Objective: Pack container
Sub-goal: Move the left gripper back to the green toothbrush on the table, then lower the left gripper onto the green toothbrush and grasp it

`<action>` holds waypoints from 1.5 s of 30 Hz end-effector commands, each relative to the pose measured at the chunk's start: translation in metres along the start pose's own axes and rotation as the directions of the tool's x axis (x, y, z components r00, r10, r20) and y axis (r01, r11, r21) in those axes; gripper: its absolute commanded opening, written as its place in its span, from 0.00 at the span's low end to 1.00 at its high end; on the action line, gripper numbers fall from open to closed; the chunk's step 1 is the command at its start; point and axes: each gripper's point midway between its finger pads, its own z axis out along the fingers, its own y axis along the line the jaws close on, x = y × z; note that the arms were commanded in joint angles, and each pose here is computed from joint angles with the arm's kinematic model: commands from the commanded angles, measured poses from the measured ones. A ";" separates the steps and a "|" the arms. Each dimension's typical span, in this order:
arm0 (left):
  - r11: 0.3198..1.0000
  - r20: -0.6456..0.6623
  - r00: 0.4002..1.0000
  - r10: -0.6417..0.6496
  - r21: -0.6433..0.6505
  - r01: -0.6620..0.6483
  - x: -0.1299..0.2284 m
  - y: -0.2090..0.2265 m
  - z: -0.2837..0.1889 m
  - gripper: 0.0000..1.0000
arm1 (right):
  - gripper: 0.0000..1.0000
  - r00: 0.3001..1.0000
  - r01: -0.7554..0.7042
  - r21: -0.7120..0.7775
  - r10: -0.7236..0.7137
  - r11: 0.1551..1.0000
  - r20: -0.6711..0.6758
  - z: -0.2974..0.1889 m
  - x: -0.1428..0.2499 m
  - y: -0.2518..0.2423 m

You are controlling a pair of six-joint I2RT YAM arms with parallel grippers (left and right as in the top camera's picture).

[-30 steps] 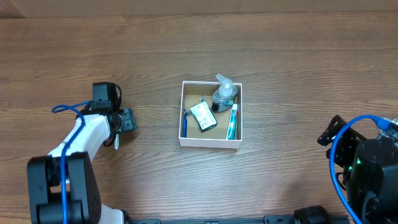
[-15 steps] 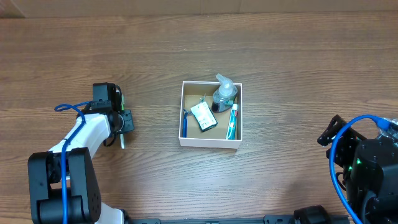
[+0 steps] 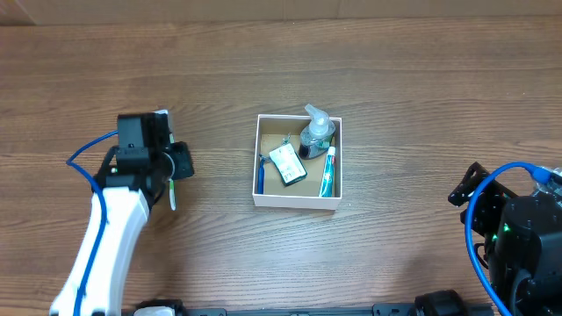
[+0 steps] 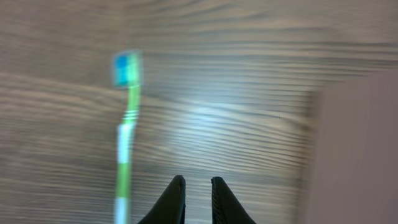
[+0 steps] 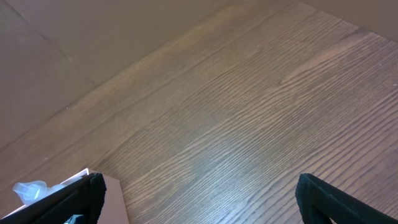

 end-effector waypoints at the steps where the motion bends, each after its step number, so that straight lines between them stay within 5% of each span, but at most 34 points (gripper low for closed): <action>1: 0.998 0.120 0.993 -0.008 0.056 0.002 -0.015 -0.034 -0.042 0.29 | 1.00 1.000 -0.015 0.005 0.015 1.000 0.026 -0.004 -0.007 -0.001; 9: 0.984 0.177 0.983 -0.039 -0.165 0.069 -0.025 0.012 -0.042 0.66 | 1.00 1.000 -0.015 0.005 0.015 1.000 0.026 -0.004 -0.007 -0.001; 16: 0.970 -0.018 0.998 -0.061 -0.238 0.055 -0.001 0.036 0.038 0.67 | 1.00 1.000 -0.015 0.005 0.015 1.000 0.026 -0.004 -0.007 -0.001; 27: 0.964 -0.096 0.989 -0.109 -0.254 0.082 0.015 0.064 0.107 0.68 | 1.00 1.000 -0.015 0.005 0.015 1.000 0.026 -0.004 -0.007 -0.001; 30: 0.977 -0.153 0.985 -0.085 -0.207 0.052 0.027 0.061 0.124 0.63 | 1.00 1.000 -0.015 0.005 0.015 1.000 0.026 -0.004 -0.007 -0.001; 37: 0.976 -0.146 0.986 -0.084 -0.210 0.052 0.025 0.061 0.121 0.15 | 1.00 1.000 -0.015 0.005 0.015 1.000 0.026 -0.004 -0.007 -0.001; 45: 0.979 -0.071 0.995 -0.072 -0.195 0.057 0.003 0.053 0.093 0.17 | 1.00 1.000 -0.015 0.005 0.015 1.000 0.026 -0.004 -0.007 -0.001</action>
